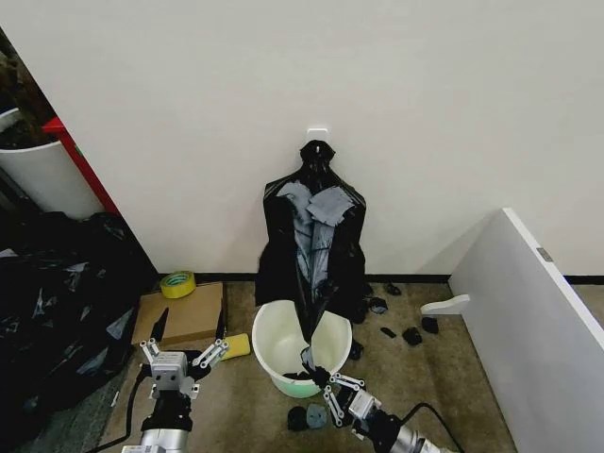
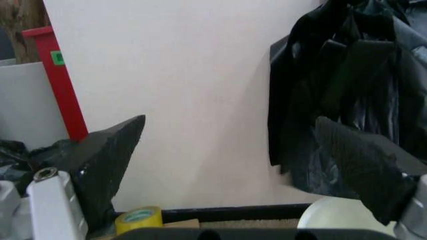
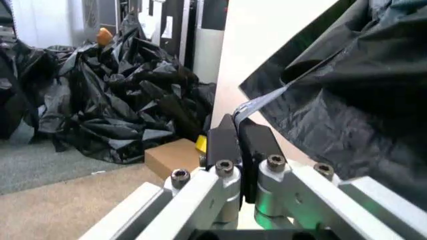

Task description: Place the garbage bag over the trash bin.

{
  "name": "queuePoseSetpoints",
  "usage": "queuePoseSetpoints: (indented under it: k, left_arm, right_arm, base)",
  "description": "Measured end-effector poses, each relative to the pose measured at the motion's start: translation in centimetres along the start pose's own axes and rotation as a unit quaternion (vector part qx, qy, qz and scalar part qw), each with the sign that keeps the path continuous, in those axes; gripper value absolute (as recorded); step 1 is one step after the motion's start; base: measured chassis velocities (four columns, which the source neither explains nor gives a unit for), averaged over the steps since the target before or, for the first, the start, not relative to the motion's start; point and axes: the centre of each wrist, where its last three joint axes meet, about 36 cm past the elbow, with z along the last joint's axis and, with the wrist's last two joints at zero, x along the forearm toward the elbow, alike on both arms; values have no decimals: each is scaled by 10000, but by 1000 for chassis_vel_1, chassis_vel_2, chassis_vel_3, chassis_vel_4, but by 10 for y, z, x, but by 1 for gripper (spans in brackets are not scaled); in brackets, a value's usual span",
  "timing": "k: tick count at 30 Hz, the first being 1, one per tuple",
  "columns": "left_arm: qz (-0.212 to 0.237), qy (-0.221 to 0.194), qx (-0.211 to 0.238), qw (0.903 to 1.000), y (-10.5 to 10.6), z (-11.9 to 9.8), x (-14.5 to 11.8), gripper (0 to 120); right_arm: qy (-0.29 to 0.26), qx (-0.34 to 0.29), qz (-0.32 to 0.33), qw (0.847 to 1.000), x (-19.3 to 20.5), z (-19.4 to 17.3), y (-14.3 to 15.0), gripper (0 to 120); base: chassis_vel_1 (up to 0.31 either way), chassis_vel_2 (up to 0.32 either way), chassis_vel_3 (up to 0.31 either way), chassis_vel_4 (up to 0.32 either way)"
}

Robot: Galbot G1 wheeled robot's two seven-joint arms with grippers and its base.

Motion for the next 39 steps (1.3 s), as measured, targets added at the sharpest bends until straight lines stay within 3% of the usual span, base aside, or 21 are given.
queuePoseSetpoints:
  k: [9,23,30,33,39]
  left_arm:
    - [43,-41,-23,10000,-1,-1,-3,100]
    - [146,-54,-1,9999,1,0,-13,100]
    - [152,-23,-7,9999,2,1,-13,100]
    - [143,0,-28,9999,3,2,-12,100]
    - [134,27,-54,9999,3,1,-11,100]
  right_arm:
    - [-15,-151,458,9988,-7,-3,2,0]
    - [535,-631,1583,9839,-6,-37,4,50]
    - [521,-896,2367,9660,-32,-53,-30,73]
    - [565,-1144,2713,9540,-59,-50,-62,88]
    - [555,-1057,2695,9556,-98,-37,-97,100]
  base:
    - [0,0,0,0]
    - [0,0,0,0]
    - [0,0,0,0]
    - [0,0,0,0]
    - [0,0,0,0]
